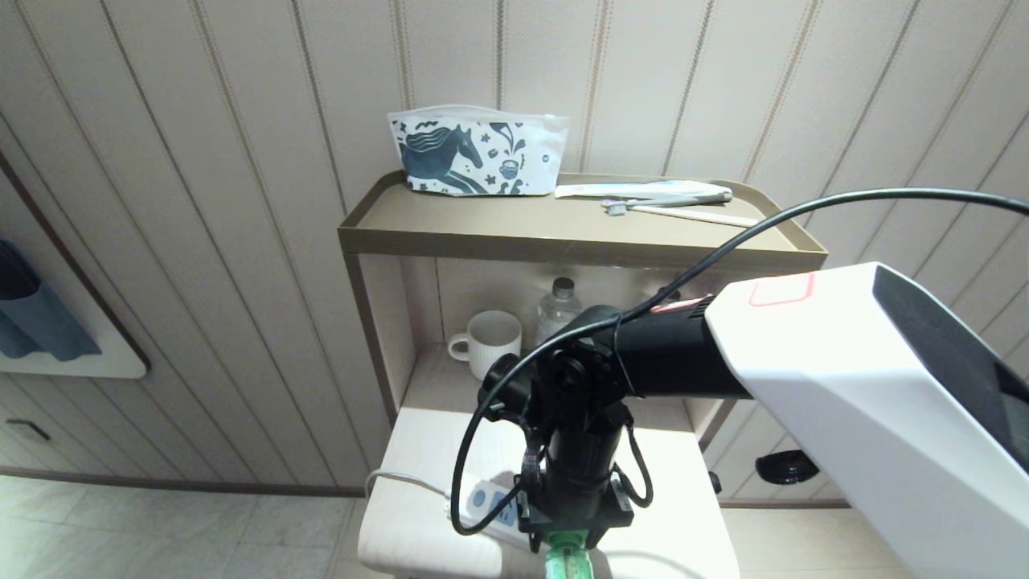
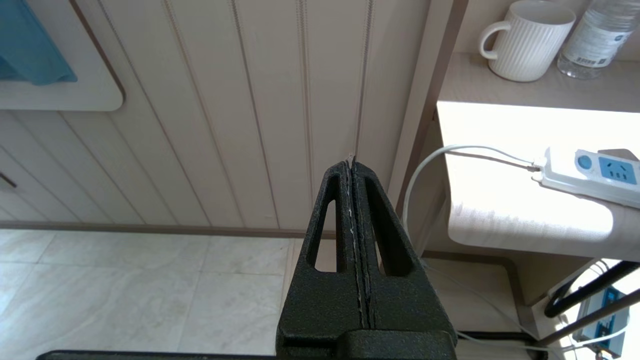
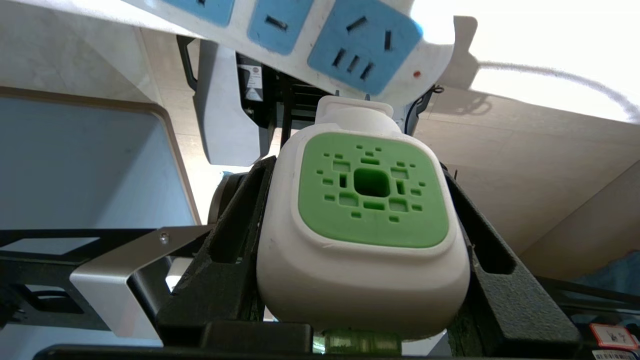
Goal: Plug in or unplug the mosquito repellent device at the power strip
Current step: Insert the plug into the socket
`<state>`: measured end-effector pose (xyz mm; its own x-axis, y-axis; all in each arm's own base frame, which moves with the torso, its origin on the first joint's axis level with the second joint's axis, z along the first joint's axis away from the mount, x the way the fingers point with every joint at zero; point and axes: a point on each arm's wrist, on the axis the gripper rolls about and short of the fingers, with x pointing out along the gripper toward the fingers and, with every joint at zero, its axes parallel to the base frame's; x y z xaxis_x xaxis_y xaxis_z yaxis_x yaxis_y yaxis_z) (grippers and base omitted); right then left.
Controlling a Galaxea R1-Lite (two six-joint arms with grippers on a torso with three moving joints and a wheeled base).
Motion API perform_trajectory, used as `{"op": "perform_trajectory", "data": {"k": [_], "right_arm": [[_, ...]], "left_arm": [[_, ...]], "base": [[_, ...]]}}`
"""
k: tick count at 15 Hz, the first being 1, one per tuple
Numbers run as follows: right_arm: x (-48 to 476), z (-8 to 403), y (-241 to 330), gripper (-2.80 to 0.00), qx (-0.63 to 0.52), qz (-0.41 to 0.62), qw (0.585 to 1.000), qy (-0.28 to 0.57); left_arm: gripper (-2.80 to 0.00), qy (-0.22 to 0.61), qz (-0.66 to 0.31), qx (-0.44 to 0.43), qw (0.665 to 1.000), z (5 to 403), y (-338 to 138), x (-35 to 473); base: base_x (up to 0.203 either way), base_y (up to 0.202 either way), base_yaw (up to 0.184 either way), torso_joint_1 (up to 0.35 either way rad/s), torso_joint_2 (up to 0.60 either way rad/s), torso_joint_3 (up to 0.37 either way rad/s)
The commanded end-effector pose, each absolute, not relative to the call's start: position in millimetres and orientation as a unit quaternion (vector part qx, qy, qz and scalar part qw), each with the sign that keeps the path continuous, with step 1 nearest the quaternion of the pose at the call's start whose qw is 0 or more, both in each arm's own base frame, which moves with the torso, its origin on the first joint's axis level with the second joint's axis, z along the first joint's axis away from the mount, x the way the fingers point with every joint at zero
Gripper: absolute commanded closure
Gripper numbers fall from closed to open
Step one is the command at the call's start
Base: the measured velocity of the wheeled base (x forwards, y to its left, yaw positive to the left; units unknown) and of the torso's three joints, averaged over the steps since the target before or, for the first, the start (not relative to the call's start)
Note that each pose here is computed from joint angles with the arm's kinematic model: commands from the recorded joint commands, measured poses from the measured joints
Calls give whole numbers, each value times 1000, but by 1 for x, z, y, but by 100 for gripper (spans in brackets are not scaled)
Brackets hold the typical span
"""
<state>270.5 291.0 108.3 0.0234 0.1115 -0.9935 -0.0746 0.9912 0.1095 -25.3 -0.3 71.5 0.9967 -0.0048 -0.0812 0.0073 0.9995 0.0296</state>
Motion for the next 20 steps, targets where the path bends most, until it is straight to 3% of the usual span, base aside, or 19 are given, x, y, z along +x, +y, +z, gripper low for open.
{"op": "perform_trajectory", "data": {"k": [1,20], "right_arm": [[273,105,293,0,13,62,713,698],[288,100,284,0,19,45,720,692]], "left_arm": [[0,41,-3,15,999,72,0,-25],[0,41,-3,15,999,72,0,-25]], "base": [[0,0,0,0,0,0],[0,0,0,0,0,0]]}}
